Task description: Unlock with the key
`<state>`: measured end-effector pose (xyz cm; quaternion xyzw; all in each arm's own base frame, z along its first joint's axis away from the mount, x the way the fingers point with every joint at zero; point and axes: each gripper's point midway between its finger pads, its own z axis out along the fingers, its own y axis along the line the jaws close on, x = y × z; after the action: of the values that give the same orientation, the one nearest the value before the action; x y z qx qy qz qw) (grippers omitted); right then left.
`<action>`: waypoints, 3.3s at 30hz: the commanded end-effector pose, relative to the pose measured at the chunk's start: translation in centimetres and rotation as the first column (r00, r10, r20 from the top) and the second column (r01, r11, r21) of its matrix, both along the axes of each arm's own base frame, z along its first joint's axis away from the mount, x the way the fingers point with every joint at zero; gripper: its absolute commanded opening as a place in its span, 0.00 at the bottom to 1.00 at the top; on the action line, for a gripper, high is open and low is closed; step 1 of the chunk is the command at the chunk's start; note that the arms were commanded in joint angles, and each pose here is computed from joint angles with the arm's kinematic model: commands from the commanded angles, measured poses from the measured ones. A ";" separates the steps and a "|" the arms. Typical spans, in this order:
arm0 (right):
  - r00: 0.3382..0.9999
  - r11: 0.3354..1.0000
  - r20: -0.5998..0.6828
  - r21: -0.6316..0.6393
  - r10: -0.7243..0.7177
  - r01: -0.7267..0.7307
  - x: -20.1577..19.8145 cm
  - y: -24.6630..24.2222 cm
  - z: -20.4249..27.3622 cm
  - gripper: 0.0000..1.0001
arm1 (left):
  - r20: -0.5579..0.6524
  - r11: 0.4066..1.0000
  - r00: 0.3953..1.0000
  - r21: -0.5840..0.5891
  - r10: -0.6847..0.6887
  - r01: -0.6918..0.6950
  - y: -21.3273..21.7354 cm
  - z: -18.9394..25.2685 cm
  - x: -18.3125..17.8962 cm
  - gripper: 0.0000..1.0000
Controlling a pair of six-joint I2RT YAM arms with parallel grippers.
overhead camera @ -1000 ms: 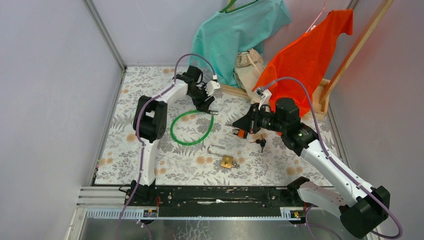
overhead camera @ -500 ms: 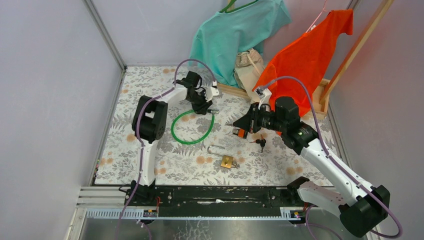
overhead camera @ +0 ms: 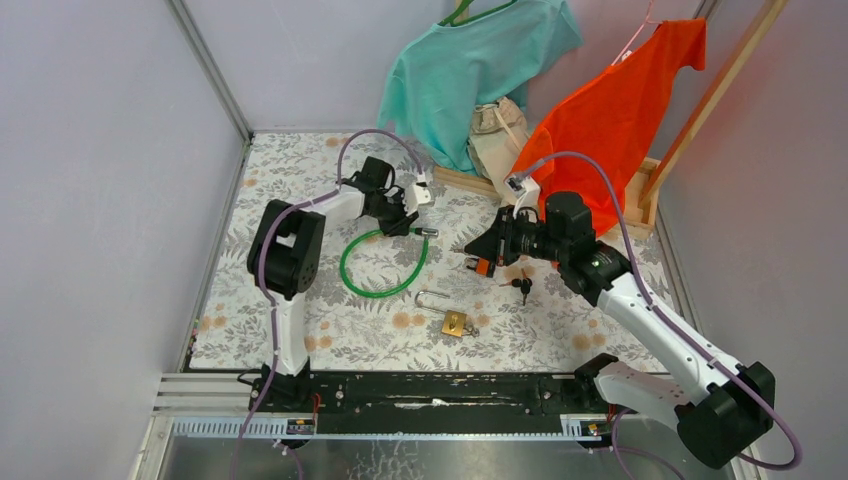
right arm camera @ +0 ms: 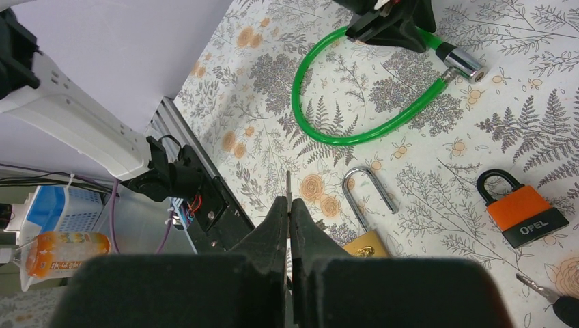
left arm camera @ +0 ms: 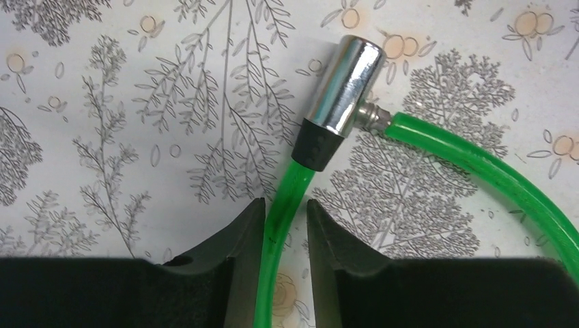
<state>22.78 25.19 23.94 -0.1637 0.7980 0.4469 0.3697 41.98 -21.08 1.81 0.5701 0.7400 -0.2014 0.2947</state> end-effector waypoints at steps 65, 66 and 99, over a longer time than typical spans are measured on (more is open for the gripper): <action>0.813 0.916 0.531 0.154 0.241 -0.372 -8.6 2.2 18.8 0.00 | 0.900 0.801 0.426 -0.187 -0.092 0.569 1.8 39.3 -25.2 0.00; 0.813 0.915 0.529 0.154 0.242 -0.373 -8.6 2.3 18.8 0.00 | 0.901 0.798 0.424 -0.188 -0.091 0.572 1.8 39.4 -25.4 0.00; 0.741 0.856 0.607 0.186 0.286 -0.483 -10.1 4.2 22.7 0.00 | 0.918 0.788 0.389 -0.178 -0.083 0.590 1.9 41.0 -26.0 0.00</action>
<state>12.94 29.63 44.13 -0.3666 0.5526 0.5839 0.4683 15.77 -19.16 40.59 0.6492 0.2919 -0.1345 0.6893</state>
